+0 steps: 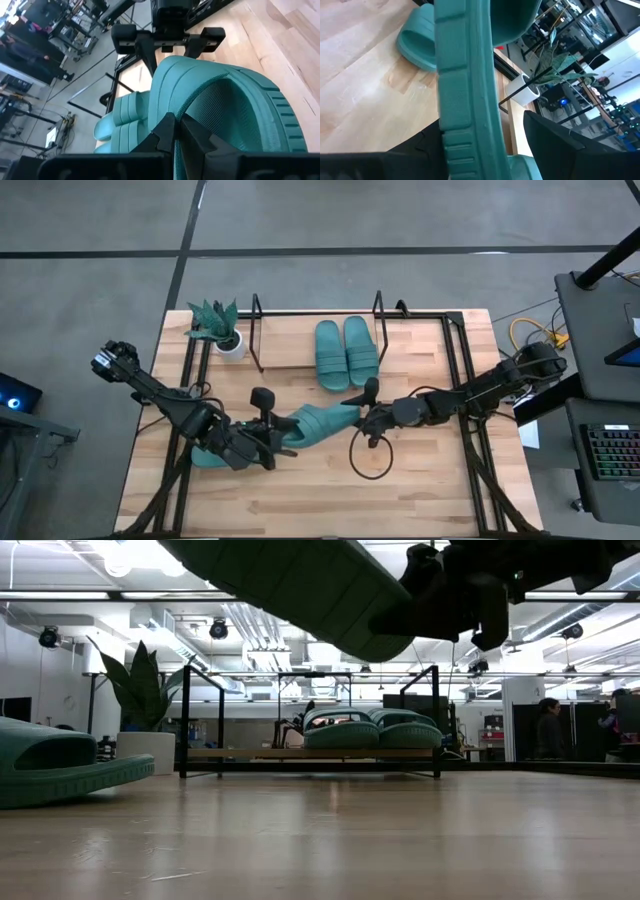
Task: Pick and place slides into the shelf
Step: Put the slipper on the shelf
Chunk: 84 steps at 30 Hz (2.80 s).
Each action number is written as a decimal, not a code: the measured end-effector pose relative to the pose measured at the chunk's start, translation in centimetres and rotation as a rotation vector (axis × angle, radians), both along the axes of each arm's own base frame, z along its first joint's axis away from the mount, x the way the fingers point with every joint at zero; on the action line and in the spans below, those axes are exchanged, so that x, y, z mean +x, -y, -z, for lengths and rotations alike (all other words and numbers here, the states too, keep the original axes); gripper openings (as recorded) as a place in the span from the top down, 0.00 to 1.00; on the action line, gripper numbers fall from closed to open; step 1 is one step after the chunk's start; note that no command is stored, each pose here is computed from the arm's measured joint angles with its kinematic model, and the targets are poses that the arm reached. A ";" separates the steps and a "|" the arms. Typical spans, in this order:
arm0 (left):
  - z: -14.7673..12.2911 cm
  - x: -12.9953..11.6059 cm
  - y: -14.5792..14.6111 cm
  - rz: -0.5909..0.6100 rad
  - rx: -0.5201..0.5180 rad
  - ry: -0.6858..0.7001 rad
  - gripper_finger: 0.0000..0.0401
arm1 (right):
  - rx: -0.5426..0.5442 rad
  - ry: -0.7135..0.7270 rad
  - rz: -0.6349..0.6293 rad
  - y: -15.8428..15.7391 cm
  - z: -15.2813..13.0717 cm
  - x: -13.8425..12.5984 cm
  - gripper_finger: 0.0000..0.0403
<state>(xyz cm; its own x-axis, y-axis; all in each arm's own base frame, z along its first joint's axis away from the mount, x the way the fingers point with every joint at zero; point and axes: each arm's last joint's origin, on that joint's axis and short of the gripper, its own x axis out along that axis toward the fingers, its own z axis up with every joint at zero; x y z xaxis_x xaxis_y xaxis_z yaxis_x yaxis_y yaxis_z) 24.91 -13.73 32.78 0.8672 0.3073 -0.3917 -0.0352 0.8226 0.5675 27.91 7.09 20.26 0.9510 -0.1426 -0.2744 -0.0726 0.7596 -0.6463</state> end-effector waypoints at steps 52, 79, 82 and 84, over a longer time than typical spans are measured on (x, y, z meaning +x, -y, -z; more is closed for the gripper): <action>0.4 1.4 -1.2 -0.240 0.377 -0.034 0.49 | -0.250 0.021 0.503 -0.6 -0.3 -1.3 0.86; 1.7 3.5 -4.0 -0.323 0.387 -0.098 0.49 | -0.260 0.013 0.483 -0.7 -0.3 -1.3 0.87; 1.7 3.5 -4.0 -0.321 0.386 -0.100 0.55 | -0.260 0.013 0.483 -0.7 -0.3 -1.3 0.87; 1.7 3.5 -4.0 -0.315 0.387 -0.105 0.62 | -0.260 0.013 0.484 -0.7 -0.3 -1.3 0.87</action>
